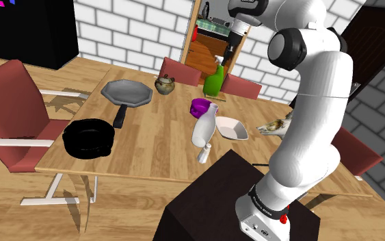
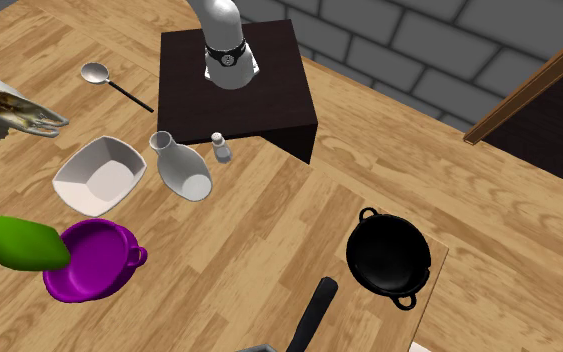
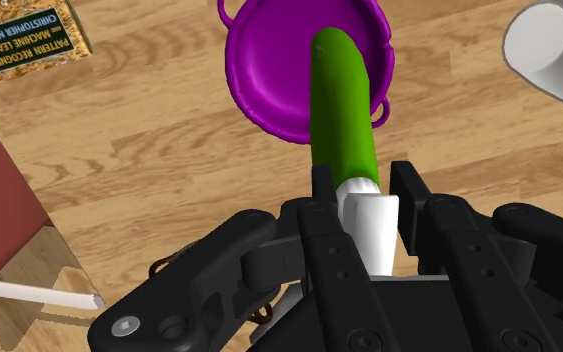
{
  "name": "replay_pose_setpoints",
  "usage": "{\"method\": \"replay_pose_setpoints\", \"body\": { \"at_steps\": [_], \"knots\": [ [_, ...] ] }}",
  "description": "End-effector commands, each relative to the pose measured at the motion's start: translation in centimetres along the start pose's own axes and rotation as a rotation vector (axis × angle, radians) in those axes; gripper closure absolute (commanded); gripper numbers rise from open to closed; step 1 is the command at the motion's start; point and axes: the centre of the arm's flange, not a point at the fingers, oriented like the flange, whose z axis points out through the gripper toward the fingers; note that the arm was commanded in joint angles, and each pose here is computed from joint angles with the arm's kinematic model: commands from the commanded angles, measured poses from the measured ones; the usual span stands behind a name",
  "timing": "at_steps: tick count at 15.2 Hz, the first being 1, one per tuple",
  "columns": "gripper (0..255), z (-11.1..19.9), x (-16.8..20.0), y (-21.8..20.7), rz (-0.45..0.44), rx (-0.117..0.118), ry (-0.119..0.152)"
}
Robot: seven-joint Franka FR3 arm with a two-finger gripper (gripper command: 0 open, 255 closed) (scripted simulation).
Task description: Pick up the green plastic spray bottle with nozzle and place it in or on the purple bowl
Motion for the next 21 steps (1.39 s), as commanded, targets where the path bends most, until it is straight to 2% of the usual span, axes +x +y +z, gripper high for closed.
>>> {"method": "replay_pose_setpoints", "body": {
  "at_steps": [1,15,21],
  "knots": [
    [255,1.0,0.0,0.0,0.0,-0.001,0.0],
    [255,8.4,-0.5,0.4,0.0,-0.001,0.0],
    [255,8.6,-0.5,0.4,0.0,-0.001,0.0]
  ]
}}
